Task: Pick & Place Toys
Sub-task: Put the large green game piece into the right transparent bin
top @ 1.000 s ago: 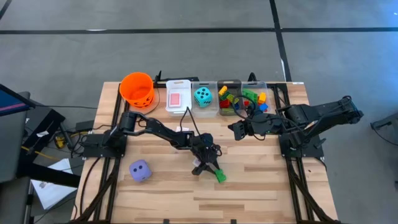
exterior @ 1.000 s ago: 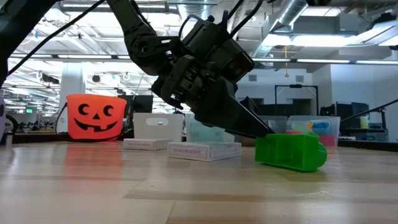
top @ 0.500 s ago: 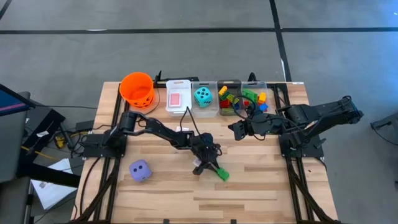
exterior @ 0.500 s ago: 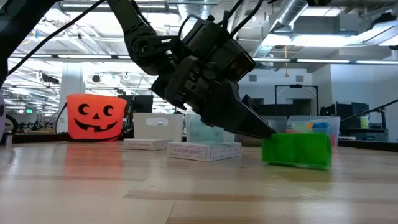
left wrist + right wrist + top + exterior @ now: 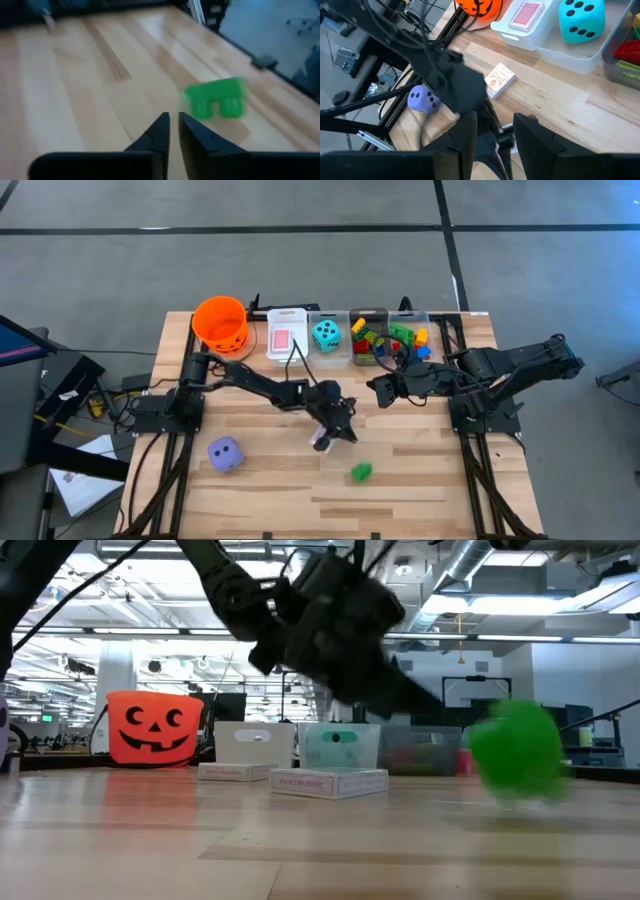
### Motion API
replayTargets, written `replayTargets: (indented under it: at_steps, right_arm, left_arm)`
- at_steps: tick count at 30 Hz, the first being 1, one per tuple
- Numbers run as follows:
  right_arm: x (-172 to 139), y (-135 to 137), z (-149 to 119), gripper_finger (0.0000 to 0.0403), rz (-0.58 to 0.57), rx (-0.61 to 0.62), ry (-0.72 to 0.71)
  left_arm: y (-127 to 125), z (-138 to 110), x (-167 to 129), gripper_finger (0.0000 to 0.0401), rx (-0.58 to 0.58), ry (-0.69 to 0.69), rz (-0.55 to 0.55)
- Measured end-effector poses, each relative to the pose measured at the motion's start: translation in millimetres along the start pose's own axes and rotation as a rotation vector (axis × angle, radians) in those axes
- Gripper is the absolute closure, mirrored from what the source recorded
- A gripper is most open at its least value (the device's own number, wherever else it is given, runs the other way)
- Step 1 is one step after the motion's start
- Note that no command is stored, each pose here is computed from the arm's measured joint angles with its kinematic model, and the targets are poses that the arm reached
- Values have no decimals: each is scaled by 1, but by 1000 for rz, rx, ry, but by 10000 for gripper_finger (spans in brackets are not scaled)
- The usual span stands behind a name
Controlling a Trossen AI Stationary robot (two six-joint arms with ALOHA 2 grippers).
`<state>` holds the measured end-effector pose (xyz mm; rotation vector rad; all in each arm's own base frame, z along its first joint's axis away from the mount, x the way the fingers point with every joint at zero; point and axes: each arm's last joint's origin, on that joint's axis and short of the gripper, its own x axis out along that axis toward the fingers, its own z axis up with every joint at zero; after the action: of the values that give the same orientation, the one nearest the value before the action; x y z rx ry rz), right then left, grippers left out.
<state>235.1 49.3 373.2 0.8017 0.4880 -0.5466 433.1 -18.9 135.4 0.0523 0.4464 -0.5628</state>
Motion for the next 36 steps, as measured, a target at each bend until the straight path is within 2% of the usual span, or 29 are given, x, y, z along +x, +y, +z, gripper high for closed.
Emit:
replayTargets:
  at_steps: [4,10,13,19,23,29,32,36]
  right_arm:
    - [0,0,0,278,0,-25,0]
    - [0,0,0,278,-1,-68,0]
    - [0,0,0,278,-3,-78,2]
    - [0,0,0,278,-2,-79,5]
    - [0,0,-1,278,11,-89,28]
    - [0,1,-2,278,45,-129,79]
    - [-1,2,-5,278,63,-182,99]
    - [-3,4,-8,278,81,-286,114]
  left_arm:
    - [5,27,-22,398,-14,-70,59]
    - [3,63,-52,382,6,-167,97]
    - [-4,70,-58,363,-1,-166,68]
    - [-20,61,-49,291,-168,-57,-15]
    - [-38,65,-43,229,-203,-40,-65]
    - [-79,77,-24,153,-153,-42,-150]
    - [-96,85,-13,141,-141,-48,-133]
    - [-99,96,3,143,-190,-78,-6]
